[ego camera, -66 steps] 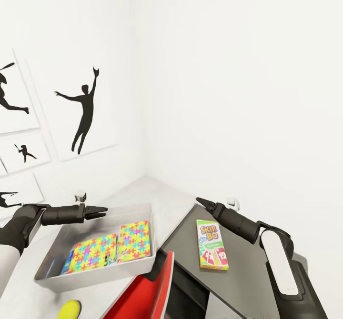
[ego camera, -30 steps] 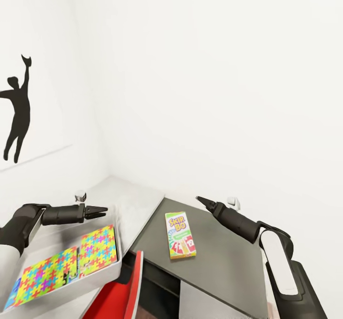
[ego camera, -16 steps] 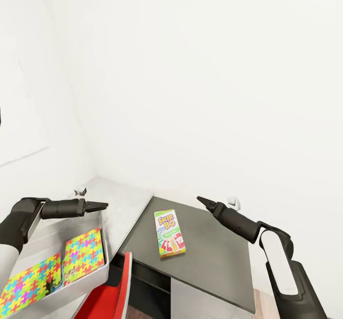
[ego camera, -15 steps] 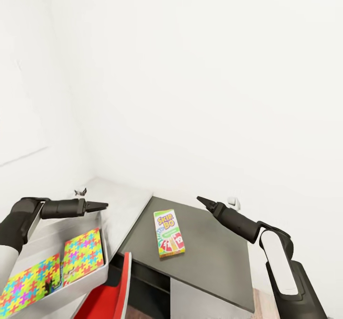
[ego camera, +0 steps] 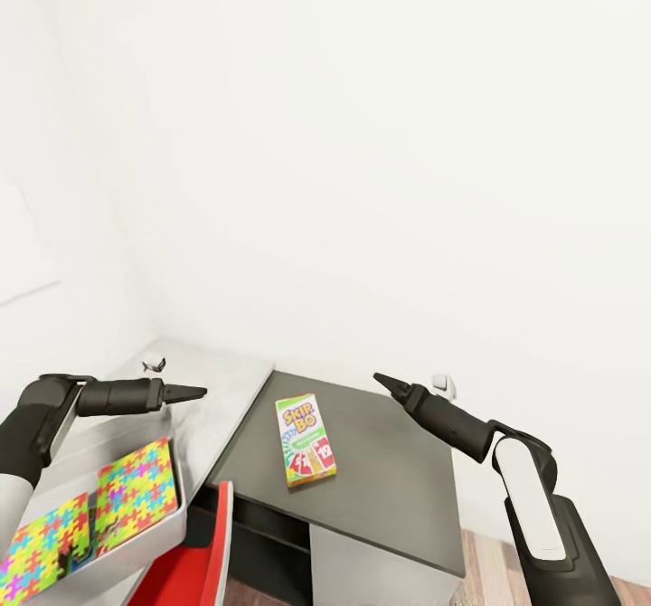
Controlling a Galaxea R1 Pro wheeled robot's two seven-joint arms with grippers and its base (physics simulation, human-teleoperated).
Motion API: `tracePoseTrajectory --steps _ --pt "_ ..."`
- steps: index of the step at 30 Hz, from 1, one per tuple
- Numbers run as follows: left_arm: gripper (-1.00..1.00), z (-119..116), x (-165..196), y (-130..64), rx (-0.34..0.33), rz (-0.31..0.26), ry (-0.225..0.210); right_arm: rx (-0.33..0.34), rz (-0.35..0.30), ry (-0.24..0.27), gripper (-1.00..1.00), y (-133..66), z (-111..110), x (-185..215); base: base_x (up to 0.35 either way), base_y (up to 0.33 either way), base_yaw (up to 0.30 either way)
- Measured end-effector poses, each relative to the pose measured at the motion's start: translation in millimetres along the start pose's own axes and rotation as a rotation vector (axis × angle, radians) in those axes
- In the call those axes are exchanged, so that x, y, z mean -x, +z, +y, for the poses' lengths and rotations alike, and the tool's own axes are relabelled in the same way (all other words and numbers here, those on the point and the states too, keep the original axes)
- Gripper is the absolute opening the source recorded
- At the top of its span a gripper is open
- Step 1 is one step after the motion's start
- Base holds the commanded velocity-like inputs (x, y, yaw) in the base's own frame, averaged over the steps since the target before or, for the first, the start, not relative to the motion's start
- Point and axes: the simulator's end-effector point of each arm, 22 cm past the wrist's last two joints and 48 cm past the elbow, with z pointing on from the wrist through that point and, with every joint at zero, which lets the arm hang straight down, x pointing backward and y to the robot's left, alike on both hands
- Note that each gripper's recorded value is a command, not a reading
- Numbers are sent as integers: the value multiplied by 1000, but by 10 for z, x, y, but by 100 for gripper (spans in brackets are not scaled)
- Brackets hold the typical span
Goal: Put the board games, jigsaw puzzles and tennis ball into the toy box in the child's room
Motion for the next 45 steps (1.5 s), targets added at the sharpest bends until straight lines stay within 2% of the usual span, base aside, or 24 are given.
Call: tracePoseTrajectory --steps 15,45 --pt "100 75 -50 49 -1 9 -17 -10 9 12 100 28 -82 -40 0 0 -144" --pt "100 174 -172 269 -24 30 -52 -30 25 36 100 77 -250 -117 0 0 -143"
